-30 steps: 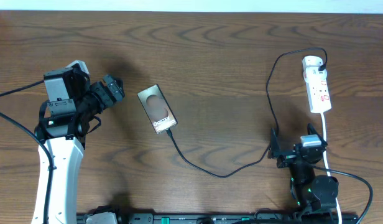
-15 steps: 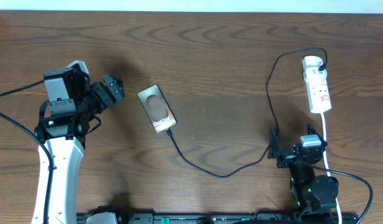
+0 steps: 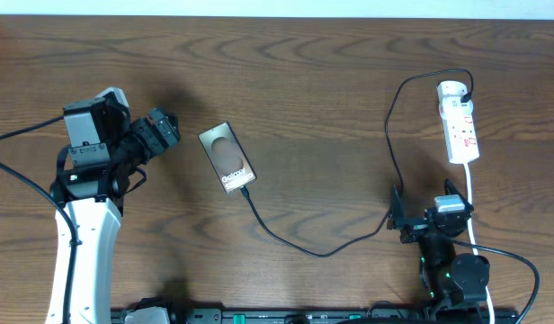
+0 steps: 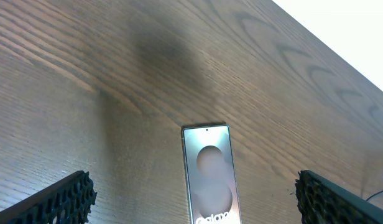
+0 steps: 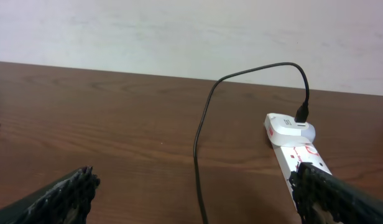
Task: Plug charger to phone and switch on socket
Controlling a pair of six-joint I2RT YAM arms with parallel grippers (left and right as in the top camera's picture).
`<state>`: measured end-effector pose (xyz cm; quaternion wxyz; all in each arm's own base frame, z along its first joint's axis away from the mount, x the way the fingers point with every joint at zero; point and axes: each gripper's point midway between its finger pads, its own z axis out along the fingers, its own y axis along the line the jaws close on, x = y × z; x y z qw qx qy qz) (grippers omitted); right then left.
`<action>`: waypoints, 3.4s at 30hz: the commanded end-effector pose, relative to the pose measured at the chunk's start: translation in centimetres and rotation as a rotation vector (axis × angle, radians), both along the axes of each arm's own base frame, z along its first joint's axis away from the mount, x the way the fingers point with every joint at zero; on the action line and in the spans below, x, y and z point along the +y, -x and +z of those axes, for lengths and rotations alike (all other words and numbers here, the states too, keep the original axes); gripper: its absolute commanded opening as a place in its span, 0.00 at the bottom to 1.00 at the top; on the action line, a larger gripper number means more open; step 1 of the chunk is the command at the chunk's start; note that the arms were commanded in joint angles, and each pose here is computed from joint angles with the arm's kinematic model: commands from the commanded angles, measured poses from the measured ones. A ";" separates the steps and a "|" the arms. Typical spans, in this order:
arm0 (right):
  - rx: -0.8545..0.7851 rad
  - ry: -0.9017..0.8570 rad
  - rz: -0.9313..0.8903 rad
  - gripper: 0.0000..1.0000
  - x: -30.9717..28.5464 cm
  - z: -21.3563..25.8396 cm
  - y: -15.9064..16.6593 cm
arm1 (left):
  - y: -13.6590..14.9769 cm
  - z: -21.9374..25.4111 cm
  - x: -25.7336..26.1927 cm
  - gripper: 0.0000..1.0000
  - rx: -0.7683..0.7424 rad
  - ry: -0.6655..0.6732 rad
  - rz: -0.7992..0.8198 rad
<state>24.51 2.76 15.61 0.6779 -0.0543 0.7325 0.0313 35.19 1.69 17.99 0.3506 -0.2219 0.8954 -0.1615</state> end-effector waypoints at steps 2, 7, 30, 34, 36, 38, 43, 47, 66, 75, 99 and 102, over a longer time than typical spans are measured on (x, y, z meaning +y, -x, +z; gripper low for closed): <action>-0.003 -0.015 0.010 0.99 0.2 0.1 0.1 | 0.0 0.1 0.3 0.98 -0.003 -0.012 0.002; -0.003 -0.015 0.010 0.99 0.2 0.1 0.1 | 0.0 0.2 0.6 0.98 -0.006 -0.026 0.015; -0.003 -0.015 0.010 0.99 0.2 0.1 0.1 | 6.9 6.8 -1.7 0.99 -0.638 -0.554 -0.182; -0.003 -0.015 0.010 0.99 0.2 0.1 0.1 | 8.8 4.3 -1.9 0.99 -0.676 -0.587 -0.186; -0.003 -0.015 0.010 0.99 0.2 0.1 0.1 | 9.5 2.9 -1.8 0.99 -0.688 -0.592 -0.178; -0.003 -0.015 0.010 0.99 0.2 0.1 0.1 | 10.1 1.4 -1.7 0.99 -0.700 -0.598 -0.166; -0.003 -0.015 0.010 0.99 0.2 0.1 0.1 | 10.7 -1.3 -1.7 0.99 -0.725 -0.602 -0.159; -0.003 -0.015 0.010 0.99 0.2 0.1 0.1 | 10.7 -3.0 -1.6 0.98 -0.710 -0.602 -0.160; -0.003 -0.015 0.010 0.99 0.2 0.1 0.1 | 10.8 -4.1 -1.7 0.99 -0.666 -0.590 -0.173; -0.003 -0.015 0.010 0.99 0.2 0.1 0.1 | 10.8 -4.1 -1.7 0.99 -0.666 -0.590 -0.173; -0.003 -0.015 0.010 0.99 0.2 0.1 0.1 | 10.8 -4.1 -1.7 0.99 -0.666 -0.590 -0.173; -0.003 -0.015 0.010 0.99 0.2 0.1 0.1 | 10.8 -4.1 -1.7 0.99 -0.666 -0.590 -0.173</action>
